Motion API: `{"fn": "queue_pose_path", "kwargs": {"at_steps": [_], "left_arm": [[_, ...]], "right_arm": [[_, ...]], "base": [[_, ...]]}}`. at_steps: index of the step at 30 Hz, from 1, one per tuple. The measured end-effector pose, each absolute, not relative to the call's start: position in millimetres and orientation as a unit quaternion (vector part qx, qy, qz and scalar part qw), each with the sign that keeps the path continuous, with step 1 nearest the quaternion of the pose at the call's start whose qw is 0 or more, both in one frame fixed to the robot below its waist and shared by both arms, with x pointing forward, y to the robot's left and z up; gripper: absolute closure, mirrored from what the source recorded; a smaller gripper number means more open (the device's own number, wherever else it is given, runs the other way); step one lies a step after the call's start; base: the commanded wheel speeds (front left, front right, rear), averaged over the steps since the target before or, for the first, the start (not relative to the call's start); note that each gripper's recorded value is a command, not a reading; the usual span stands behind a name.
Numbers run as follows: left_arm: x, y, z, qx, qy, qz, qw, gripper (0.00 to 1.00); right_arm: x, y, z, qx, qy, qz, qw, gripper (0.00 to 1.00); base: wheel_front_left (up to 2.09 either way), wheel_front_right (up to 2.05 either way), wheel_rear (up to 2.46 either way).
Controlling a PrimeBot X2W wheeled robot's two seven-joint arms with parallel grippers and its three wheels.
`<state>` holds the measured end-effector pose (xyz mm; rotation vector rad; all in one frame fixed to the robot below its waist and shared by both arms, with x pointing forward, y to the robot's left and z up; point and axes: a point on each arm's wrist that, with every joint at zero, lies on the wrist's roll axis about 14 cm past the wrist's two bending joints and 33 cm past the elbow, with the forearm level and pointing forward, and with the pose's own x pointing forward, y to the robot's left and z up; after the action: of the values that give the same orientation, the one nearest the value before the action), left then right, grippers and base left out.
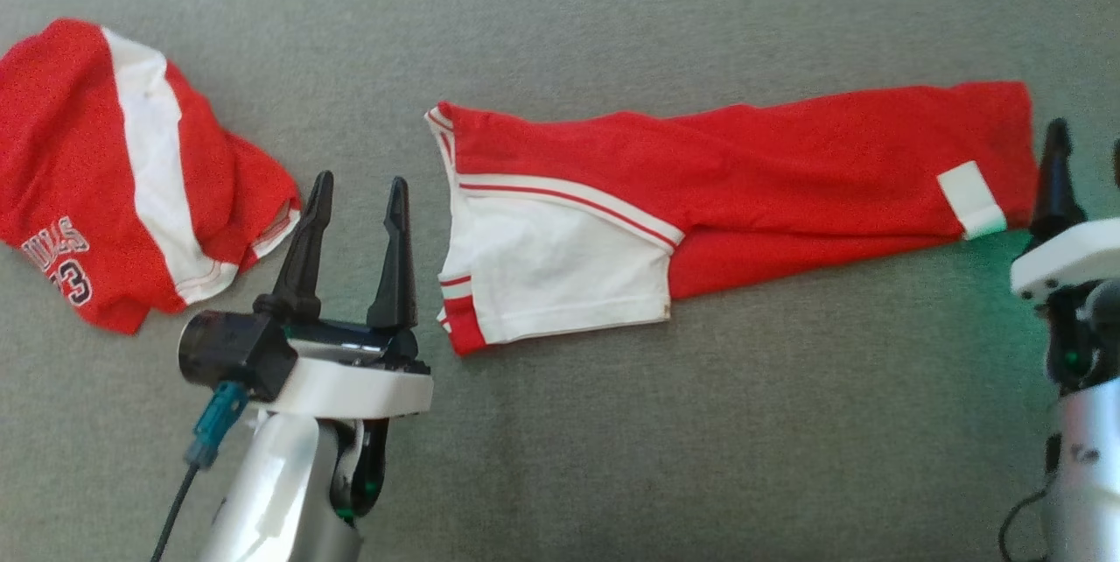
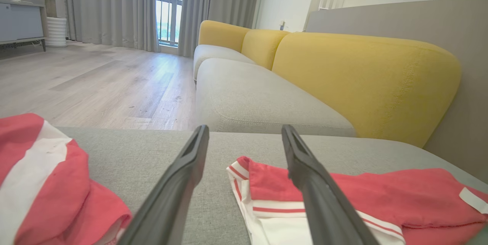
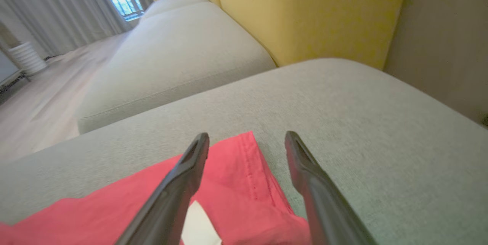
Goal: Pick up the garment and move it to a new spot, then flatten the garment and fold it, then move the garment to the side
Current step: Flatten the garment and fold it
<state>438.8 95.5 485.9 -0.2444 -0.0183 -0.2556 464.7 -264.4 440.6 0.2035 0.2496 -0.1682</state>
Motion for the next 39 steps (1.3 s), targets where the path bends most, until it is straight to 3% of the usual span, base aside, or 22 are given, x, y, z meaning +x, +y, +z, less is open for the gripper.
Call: {"fn": "queue_pose_path", "kwargs": {"at_steps": [9,18,19,20,31,39], "left_arm": [[445.9,106.1,471.7,-0.122,0.006,-0.114,0.986,0.0],[451.1,102.9,463.5,-0.126,0.016,-0.115,0.985,0.0],[452.5,101.9,463.8,-0.126,0.015,-0.116,0.985,0.0],[454.3,100.8,465.1,-0.126,0.013,-0.118,0.985,0.0],[454.1,89.1,478.1,-0.128,-0.001,-0.135,0.983,0.0],[443.6,83.9,492.2,-0.129,-0.014,-0.143,0.981,0.0]], "right_arm": [[475.8,-279.9,382.5,0.122,0.233,-0.144,0.954,0.0],[476.4,-267.8,356.2,0.139,0.285,-0.144,0.937,0.0],[476.8,-267.3,355.6,0.139,0.287,-0.143,0.937,0.62],[477.4,-267.0,356.0,0.139,0.287,-0.143,0.937,1.0],[470.1,-280.7,382.5,0.117,0.248,-0.147,0.95,1.0],[430.5,-386.1,435.0,0.051,0.183,-0.273,0.943,1.0]], "base": [[0.0,0.0,0.0],[0.0,0.0,0.0],[0.0,0.0,0.0],[0.0,0.0,0.0],[0.0,0.0,0.0],[0.0,0.0,0.0]]}}
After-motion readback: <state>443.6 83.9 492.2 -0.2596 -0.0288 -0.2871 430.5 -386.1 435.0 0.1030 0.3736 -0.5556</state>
